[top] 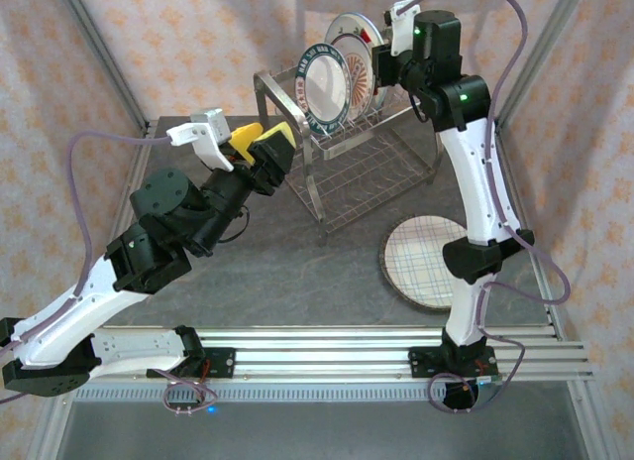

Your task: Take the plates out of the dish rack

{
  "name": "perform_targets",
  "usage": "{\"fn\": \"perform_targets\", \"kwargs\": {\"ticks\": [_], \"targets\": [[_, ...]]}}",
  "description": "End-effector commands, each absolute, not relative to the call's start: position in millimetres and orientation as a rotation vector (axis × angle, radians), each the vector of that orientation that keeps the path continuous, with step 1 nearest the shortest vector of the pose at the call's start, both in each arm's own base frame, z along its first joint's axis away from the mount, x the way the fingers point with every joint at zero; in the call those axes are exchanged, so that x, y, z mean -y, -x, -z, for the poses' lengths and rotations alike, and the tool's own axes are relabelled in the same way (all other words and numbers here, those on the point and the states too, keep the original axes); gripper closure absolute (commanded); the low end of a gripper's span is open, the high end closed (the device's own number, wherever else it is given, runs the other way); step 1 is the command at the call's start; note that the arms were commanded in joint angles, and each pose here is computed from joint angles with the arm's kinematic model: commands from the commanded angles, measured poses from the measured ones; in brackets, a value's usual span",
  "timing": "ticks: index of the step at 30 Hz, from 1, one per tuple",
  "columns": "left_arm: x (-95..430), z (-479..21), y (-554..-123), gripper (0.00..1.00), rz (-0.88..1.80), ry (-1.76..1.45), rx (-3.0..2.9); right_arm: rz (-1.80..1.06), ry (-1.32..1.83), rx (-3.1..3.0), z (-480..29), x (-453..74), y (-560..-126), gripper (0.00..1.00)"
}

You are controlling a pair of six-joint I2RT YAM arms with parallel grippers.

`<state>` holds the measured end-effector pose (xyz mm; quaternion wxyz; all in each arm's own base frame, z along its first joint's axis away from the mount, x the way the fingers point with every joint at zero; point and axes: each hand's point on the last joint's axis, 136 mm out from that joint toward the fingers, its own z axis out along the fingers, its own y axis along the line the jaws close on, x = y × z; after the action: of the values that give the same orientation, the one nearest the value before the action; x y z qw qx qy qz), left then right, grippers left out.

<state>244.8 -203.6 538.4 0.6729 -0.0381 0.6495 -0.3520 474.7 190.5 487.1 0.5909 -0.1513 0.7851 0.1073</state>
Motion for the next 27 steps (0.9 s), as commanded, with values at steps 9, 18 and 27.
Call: {"fn": "perform_targets", "kwargs": {"ticks": [9,18,27], "targets": [[200.1,-544.4,-242.1,0.35,0.838,0.107,-1.438,-0.220,0.335,-1.564,-574.0,-195.2,-437.2,1.00],[202.3,-543.7,-242.0,0.35,0.850,0.107,-1.439,-0.154,0.267,-1.527,-588.4,-180.6,-435.2,1.00],[206.1,-543.2,-243.3,0.35,0.859,0.103,-1.441,-0.131,0.229,-1.456,-611.6,-170.8,-428.0,1.00]]}}
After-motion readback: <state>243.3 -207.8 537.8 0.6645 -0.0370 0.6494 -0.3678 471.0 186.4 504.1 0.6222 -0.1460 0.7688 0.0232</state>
